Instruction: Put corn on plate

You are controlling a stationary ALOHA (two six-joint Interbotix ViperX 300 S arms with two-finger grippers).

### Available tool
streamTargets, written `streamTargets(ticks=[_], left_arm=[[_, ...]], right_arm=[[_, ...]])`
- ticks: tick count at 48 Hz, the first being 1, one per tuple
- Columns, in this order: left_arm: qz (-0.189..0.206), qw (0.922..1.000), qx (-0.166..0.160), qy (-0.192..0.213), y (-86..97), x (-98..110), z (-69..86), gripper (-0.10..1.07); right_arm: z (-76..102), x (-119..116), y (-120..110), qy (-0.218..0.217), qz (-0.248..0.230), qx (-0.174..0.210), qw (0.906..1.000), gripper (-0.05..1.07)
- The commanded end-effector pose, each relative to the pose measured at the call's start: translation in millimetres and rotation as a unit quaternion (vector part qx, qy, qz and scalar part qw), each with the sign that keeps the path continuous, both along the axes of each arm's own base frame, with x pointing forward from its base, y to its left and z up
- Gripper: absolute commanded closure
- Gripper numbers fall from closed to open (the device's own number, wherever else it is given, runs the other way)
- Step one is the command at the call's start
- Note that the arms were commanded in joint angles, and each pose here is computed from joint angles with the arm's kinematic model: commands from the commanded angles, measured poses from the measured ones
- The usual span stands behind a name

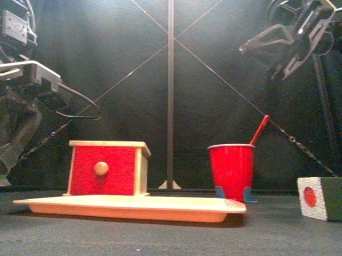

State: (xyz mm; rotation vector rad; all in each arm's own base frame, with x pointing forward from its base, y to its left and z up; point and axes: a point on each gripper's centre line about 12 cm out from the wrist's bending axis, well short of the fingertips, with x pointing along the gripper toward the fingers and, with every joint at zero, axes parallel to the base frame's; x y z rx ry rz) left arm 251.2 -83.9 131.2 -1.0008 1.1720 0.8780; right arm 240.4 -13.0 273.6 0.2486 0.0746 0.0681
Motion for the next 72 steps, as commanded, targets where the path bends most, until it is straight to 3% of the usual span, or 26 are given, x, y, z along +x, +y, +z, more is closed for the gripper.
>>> streamTargets(ticks=[1,14,23,33,52,72], left_arm=[[-0.004,0.9996,-0.004,-0.027,-1.6,9.4,11.7,0.37],[-0.028,0.9932,0.019,-0.111,9.7,43.3,32.3,0.37],[-0.035,0.9869,0.031,-0.155,23.9,64.5,29.6,0.37],[-0.034,0.9807,0.018,-0.192,34.4,83.8,18.3,0.37],[-0.031,0.9789,0.017,-0.201,43.1,95.1,7.1,0.34],[-0.031,0.9794,0.016,-0.199,41.7,102.6,3.6,0.11]], right_arm=[[4.8,0.8,-0.1,-0.009,0.001,0.001,1.0,0.52],[5.5,0.3,0.0,-0.01,0.001,0.001,0.9999,0.52],[3.7,-0.2,0.2,-0.008,0.001,0.0,1.0,0.52],[3.4,-0.6,0.2,-0.008,0.001,0.0,1.0,0.52],[2.8,-0.7,0.3,-0.007,0.001,0.0,1.0,0.52],[3.4,-0.6,0.2,-0.008,0.001,0.0,1.0,0.52]])
